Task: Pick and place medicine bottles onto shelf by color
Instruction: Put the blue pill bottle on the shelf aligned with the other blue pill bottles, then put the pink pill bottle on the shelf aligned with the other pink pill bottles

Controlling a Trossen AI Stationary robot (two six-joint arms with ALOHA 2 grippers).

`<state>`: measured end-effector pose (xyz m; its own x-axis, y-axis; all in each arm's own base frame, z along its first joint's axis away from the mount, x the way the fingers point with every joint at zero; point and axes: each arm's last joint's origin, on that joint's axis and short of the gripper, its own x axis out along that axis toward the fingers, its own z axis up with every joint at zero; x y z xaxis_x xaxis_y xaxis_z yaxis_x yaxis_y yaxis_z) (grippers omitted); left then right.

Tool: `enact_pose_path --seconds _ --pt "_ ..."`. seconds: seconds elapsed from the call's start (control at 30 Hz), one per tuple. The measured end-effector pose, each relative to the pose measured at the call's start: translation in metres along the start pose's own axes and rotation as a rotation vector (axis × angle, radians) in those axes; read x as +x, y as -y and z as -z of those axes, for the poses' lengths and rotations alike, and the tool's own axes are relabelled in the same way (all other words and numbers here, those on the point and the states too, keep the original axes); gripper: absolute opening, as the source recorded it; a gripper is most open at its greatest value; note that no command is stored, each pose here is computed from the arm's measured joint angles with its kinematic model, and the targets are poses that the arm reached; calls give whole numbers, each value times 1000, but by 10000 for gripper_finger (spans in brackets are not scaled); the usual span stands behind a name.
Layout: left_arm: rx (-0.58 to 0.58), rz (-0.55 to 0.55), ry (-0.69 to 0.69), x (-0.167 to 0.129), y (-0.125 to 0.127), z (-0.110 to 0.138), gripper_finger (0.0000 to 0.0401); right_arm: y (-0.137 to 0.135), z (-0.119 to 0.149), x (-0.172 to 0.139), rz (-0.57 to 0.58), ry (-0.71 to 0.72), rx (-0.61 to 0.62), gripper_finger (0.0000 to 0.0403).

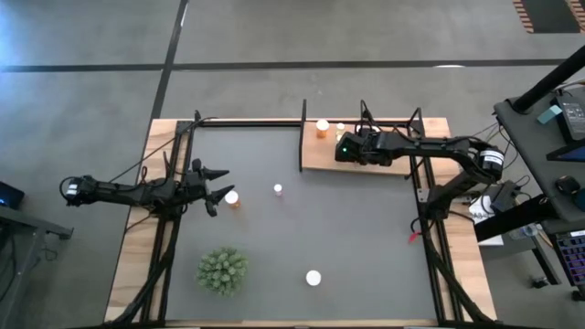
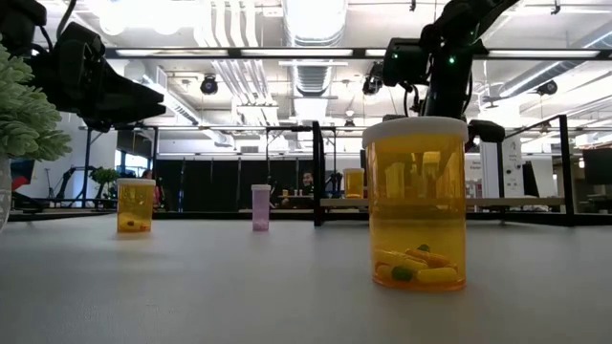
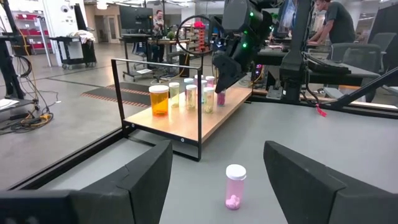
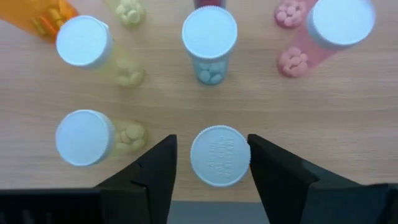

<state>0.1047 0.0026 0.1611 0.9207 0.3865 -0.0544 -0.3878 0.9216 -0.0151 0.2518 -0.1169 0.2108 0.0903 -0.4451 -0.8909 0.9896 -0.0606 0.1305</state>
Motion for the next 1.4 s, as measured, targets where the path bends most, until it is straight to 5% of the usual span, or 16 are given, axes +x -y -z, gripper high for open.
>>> enact_pose_path --seconds 0.37,0.63,0.87,1.4 --pt "0 0 0 0 0 0 238 -6 3 -35 63 -30 -55 264" --pt "0 0 0 0 0 0 238 -24 38 -65 -38 29 -67 275" --pt "0 0 0 0 0 0 238 -60 71 -67 -139 98 -194 274" --pt "0 0 0 0 0 0 238 -159 96 -34 -193 -1 -485 274"
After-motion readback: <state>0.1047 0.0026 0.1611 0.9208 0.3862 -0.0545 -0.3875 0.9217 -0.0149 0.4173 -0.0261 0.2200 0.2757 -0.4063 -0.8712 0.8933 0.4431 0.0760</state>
